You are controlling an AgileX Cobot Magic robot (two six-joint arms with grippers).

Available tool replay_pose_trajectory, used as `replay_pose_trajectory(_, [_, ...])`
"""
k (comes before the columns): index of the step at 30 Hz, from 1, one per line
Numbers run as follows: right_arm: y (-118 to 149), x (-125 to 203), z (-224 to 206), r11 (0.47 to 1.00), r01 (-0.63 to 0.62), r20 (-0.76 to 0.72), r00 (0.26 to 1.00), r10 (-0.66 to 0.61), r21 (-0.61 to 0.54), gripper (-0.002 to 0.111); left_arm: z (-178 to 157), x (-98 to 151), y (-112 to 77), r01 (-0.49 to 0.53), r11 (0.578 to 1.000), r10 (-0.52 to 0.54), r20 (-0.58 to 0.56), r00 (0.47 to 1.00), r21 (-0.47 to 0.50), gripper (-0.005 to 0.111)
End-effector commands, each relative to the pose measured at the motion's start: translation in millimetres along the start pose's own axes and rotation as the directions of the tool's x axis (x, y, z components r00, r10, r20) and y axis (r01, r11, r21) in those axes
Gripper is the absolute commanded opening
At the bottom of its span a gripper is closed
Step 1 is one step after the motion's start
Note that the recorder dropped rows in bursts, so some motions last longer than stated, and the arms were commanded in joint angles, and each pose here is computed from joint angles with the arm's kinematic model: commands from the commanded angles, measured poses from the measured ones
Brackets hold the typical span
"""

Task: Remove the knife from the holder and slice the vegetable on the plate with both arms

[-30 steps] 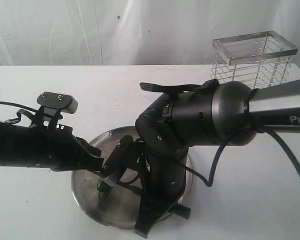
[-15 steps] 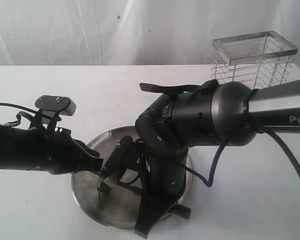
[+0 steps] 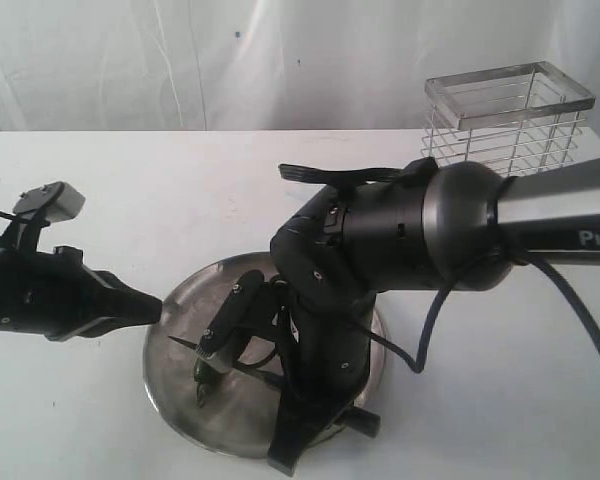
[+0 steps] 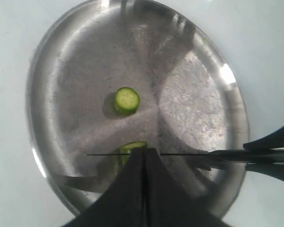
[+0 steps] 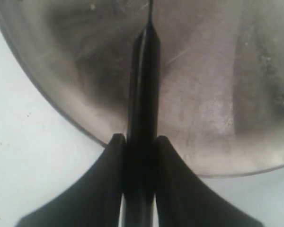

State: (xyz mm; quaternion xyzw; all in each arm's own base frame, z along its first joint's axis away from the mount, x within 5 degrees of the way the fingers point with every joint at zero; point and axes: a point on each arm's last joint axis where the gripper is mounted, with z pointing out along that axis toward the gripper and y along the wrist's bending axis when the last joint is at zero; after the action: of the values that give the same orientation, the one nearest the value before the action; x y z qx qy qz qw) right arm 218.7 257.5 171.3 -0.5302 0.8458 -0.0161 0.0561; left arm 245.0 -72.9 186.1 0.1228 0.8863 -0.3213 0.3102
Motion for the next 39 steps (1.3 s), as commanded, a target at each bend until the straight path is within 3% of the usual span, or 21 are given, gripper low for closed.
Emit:
replay_pose_trajectory(1, [0, 0, -2, 1.0, -0.002, 0.006, 1.0, 0.002, 0.003, 0.0, 6, 7, -2.2, 0.024, 0.998, -0.021, -0.046, 0.999, 0.061, 0.0])
replay_pose_trajectory(7, [-1, -1, -2, 1.0, 0.008, 0.007, 1.0, -0.008, 0.018, 0.0, 15, 12, 3.7, 0.067, 0.995, -0.061, -0.081, 0.995, 0.071, 0.0])
replay_pose_trajectory(32, [-1, -1, 9, 1.0, 0.01, -0.023, 1.0, -0.01, 0.009, 0.0, 16, 5, 6.0, 0.08, 0.995, -0.08, 0.0, 0.997, 0.063, 0.0])
replay_pose_trajectory(35, [-1, -1, 9, 1.0, 0.01, -0.023, 1.0, -0.01, 0.009, 0.0, 28, 12, 6.6, 0.085, 0.994, -0.082, -0.043, 0.996, 0.067, 0.0])
replay_pose_trajectory(39, [-1, -1, 9, 1.0, 0.01, -0.028, 1.0, -0.01, 0.009, 0.0, 33, 8, 6.7, 0.09, 0.993, -0.091, 0.008, 0.996, 0.083, 0.0])
